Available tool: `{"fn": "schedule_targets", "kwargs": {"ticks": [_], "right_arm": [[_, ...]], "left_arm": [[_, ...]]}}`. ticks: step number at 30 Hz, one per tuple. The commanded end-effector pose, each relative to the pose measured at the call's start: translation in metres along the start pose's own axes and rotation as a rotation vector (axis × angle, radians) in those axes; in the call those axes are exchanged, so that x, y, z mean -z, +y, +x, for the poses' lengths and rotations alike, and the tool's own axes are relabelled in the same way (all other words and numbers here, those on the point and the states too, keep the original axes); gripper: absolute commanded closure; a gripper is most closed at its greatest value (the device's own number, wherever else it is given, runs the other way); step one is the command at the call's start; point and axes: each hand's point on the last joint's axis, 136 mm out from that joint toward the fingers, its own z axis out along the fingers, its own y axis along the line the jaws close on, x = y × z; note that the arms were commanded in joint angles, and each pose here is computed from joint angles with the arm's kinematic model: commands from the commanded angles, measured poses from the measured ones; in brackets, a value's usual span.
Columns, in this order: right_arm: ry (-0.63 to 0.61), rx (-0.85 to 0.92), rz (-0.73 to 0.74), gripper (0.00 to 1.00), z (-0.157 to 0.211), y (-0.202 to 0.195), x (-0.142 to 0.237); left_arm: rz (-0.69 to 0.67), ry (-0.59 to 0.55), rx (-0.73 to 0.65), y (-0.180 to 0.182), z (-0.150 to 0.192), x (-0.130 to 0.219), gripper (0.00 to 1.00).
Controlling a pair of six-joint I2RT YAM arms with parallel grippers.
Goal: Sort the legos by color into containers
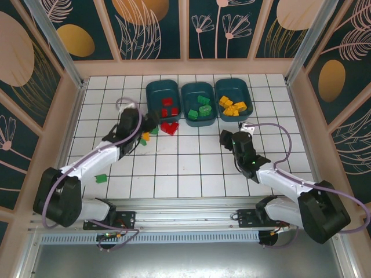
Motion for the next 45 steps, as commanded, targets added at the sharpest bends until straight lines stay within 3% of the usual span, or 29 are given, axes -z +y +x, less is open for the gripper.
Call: {"fn": "schedule_targets", "kwargs": {"ticks": [1,11,18,22,37,40,45], "right_arm": [[-0.061,0.000,-0.006,0.28,-0.018,0.010,-0.002],[-0.064,0.016,0.019,0.29,-0.019,0.006,-0.001],[-0.058,0.017,0.019,0.29,-0.019,0.007,-0.001],[-0.056,0.016,0.014,0.29,-0.019,0.008,-0.001],[-0.055,0.014,0.015,0.29,-0.019,0.008,-0.002],[-0.042,0.015,0.003,0.29,-0.016,0.011,-0.004],[-0.011,0.022,-0.024,0.29,-0.009,0.017,-0.010]], "left_arm": [[-0.046,0.012,0.130,0.022,0.012,0.001,0.20],[-0.207,0.150,0.266,0.061,0.044,-0.040,0.37],[-0.204,0.196,0.286,0.061,0.056,-0.057,0.42],[-0.211,0.207,0.273,0.061,0.058,-0.063,0.54],[-0.209,0.193,0.221,0.065,0.055,-0.039,0.93],[-0.158,0.169,0.209,0.054,0.043,-0.024,0.97],[-0.015,0.160,0.151,0.004,0.024,-0.011,1.00]]}}
